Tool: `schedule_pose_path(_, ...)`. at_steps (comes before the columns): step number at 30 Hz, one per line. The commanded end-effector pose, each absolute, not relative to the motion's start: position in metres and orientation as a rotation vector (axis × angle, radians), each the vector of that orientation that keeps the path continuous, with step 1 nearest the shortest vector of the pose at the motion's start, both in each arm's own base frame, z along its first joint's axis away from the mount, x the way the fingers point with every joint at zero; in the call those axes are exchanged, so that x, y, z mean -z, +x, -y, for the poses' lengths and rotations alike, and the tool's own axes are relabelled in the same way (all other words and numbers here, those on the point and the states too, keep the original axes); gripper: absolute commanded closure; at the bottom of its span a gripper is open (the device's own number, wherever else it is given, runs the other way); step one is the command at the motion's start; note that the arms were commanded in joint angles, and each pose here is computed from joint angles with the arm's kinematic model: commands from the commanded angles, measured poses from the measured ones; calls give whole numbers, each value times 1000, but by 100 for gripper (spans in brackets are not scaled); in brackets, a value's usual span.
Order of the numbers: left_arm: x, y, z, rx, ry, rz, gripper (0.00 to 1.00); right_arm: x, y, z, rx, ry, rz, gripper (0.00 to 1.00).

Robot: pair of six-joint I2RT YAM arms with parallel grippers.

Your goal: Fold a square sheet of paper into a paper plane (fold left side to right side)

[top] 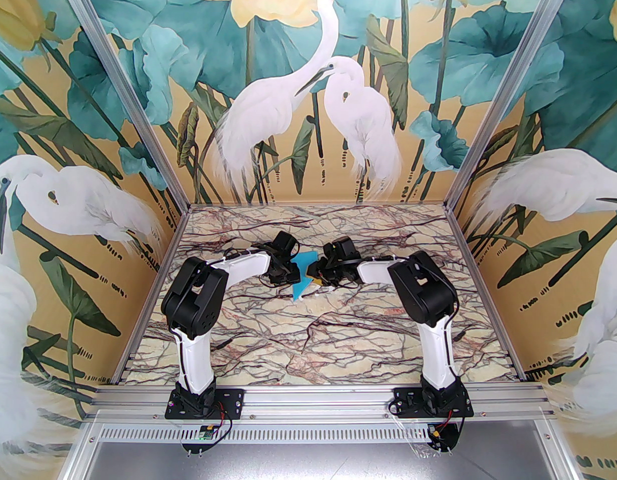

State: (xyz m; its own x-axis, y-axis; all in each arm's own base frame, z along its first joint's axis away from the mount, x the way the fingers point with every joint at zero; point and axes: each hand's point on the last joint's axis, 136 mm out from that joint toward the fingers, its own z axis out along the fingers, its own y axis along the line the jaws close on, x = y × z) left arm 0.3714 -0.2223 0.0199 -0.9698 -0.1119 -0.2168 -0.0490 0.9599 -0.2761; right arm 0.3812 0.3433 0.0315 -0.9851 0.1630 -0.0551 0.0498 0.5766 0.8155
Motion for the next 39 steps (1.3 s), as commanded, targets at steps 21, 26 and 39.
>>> schedule_pose_path(21,-65,353,258,862,-208,-2715,74,-9,374,-331,-975,141,-2896,100)
schedule_pose_path(26,-62,347,273,983,-206,-2697,80,-11,376,-334,-984,142,-2906,100)
schedule_pose_path(39,-18,322,265,833,-152,-2821,84,-15,375,-339,-1022,163,-2925,100)
